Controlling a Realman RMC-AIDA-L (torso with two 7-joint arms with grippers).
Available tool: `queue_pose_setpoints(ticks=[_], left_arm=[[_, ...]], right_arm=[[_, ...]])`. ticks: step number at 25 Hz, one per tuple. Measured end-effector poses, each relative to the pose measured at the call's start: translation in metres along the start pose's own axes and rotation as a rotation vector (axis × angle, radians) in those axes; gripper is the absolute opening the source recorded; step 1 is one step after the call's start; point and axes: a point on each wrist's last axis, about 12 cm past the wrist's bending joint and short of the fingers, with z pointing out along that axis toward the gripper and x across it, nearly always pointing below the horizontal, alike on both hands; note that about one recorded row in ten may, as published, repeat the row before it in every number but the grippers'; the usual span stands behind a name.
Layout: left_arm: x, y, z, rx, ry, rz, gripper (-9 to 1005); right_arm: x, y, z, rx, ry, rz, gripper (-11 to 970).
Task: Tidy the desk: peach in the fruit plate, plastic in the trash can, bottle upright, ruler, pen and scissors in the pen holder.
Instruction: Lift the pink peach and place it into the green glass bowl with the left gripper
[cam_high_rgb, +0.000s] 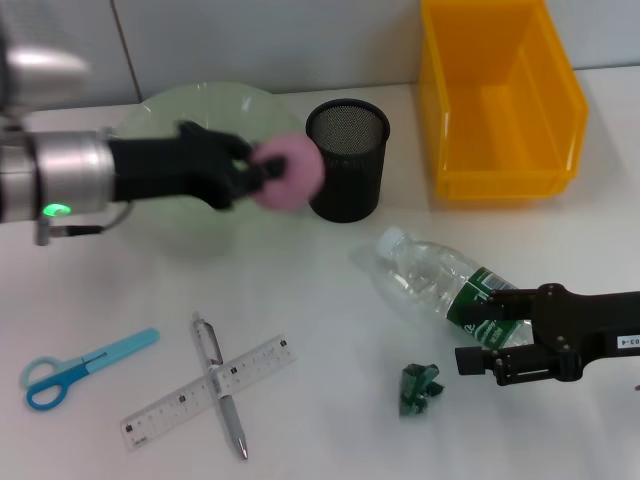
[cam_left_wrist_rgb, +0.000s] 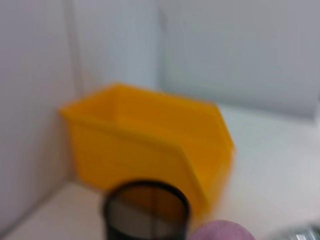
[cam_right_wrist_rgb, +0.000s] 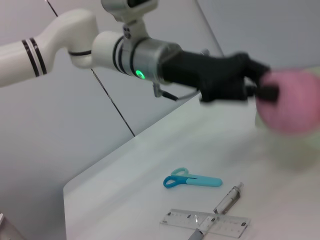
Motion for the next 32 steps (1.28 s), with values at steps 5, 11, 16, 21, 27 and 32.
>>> queue_pose_setpoints(ticks=[5,11,16,21,27,32], left_arm=[[0.008,0.014,-0.027,-0.127,-0.155,-0.104,212],[0.032,0.033,-0.026,-0.342,-0.174,-0.245,220],[0.043,0.038,-0.017,-0.410,-0.133,-0.302,222],[0.044,0.038,-0.016,-0.415,-0.133,-0.312,286],[0.044,0.038,-0.016,-0.416,-0.137,-0.322,426],[0.044,0.038,-0.016,-0.413,-0.138,-0.323,618]], right_arm=[[-0.002,0.000,0.001,-0.005,0.002,-0.004,751],[-0.003,0.000,0.002,-0.016,0.005,-0.007,749],[-0.003,0.000,0.002,-0.018,0.009,-0.007,747],[-0.003,0.000,0.002,-0.021,0.017,-0.008,746],[-0.002,0.001,0.001,-0.021,0.016,-0.004,744],[-0.001,0.001,0.001,-0.022,0.016,-0.004,742]])
